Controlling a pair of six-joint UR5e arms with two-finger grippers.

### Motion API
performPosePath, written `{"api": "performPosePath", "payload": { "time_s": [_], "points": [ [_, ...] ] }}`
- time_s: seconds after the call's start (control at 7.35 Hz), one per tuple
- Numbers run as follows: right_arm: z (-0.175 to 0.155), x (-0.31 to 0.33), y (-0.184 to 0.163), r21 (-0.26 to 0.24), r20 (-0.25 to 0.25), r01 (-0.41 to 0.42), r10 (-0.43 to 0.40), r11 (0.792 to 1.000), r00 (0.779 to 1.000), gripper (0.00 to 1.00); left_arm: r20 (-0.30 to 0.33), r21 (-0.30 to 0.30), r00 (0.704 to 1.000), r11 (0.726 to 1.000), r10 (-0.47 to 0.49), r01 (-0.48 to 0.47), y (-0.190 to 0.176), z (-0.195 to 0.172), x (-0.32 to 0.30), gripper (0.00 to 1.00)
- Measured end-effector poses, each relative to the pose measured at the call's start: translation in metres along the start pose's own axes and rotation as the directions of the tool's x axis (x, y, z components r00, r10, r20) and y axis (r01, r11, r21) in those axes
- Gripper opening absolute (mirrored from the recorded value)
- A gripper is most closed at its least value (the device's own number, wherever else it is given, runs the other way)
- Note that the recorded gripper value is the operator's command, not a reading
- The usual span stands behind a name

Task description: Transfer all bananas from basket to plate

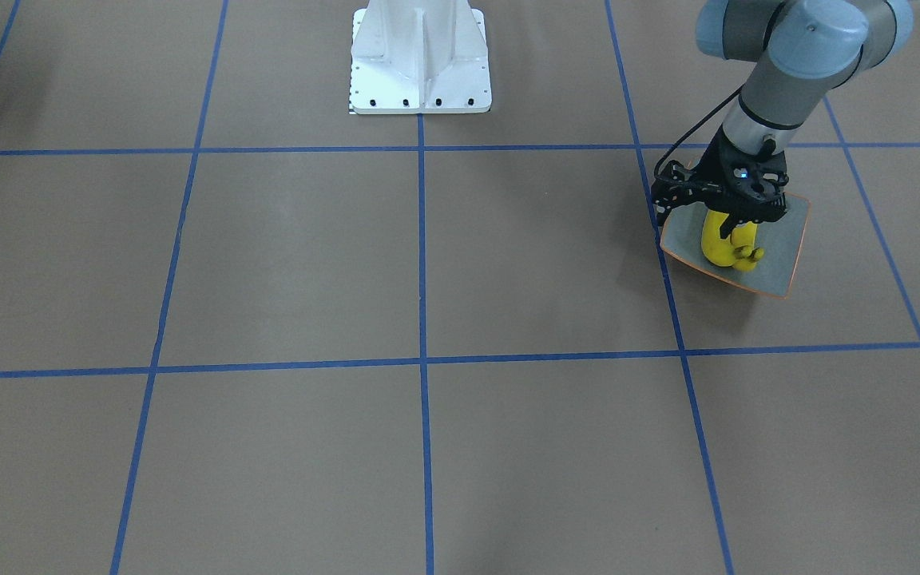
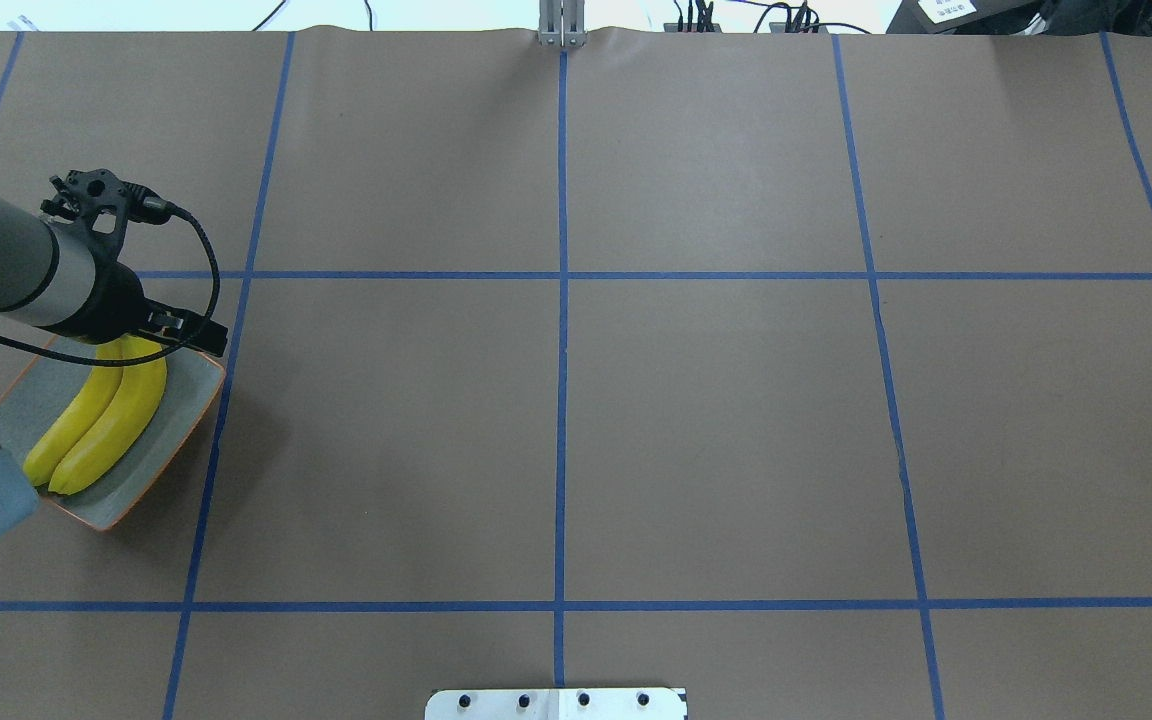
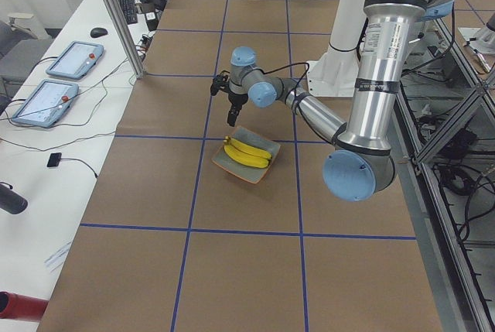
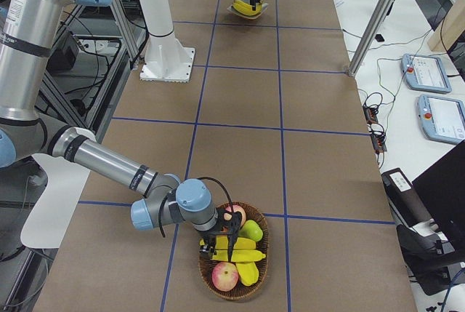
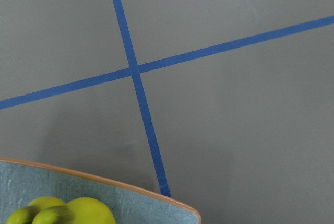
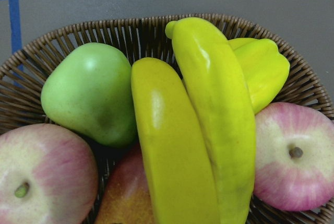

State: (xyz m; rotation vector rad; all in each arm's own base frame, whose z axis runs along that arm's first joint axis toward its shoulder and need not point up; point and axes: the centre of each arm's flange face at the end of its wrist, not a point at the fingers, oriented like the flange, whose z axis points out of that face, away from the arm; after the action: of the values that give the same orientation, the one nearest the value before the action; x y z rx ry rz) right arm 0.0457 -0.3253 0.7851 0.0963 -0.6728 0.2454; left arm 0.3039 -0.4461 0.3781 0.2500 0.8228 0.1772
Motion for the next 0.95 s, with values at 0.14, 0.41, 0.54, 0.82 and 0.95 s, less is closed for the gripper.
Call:
{"api": "performPosePath", "payload": {
  "time_s": [0.14,0.41,0.54,0.82,0.95],
  "points": [
    [0.0,-0.001,0.0,-0.006,0.013,-0.014,0.014,1.0,1.0,0.0,-0.001,0.001,1.0,1.0,0.0,0.0,0.0,-0.001,0.0,0.99],
    [-0.001,-0.005,-0.004,-0.007,0.028,-0.064,0.064,0.998,0.998,0.0,-0.002,0.002,1.0,1.0,-0.001,0.001,0.0,-0.001,0.001,0.99],
    [-0.003,-0.008,-0.006,-0.002,0.036,-0.066,0.066,0.998,0.997,0.0,-0.003,0.003,1.0,1.0,-0.001,0.001,0.0,-0.002,0.001,0.99],
    [-0.01,-0.015,-0.005,0.013,0.09,-0.036,0.035,0.999,0.995,0.0,-0.003,0.003,1.0,1.0,-0.001,0.001,0.0,-0.002,0.001,0.99],
    [-0.015,-0.013,-0.005,0.028,0.106,-0.016,0.013,0.999,0.994,0.0,-0.003,0.001,1.0,1.0,-0.002,0.002,0.0,-0.001,0.002,0.99]
  ]
}}
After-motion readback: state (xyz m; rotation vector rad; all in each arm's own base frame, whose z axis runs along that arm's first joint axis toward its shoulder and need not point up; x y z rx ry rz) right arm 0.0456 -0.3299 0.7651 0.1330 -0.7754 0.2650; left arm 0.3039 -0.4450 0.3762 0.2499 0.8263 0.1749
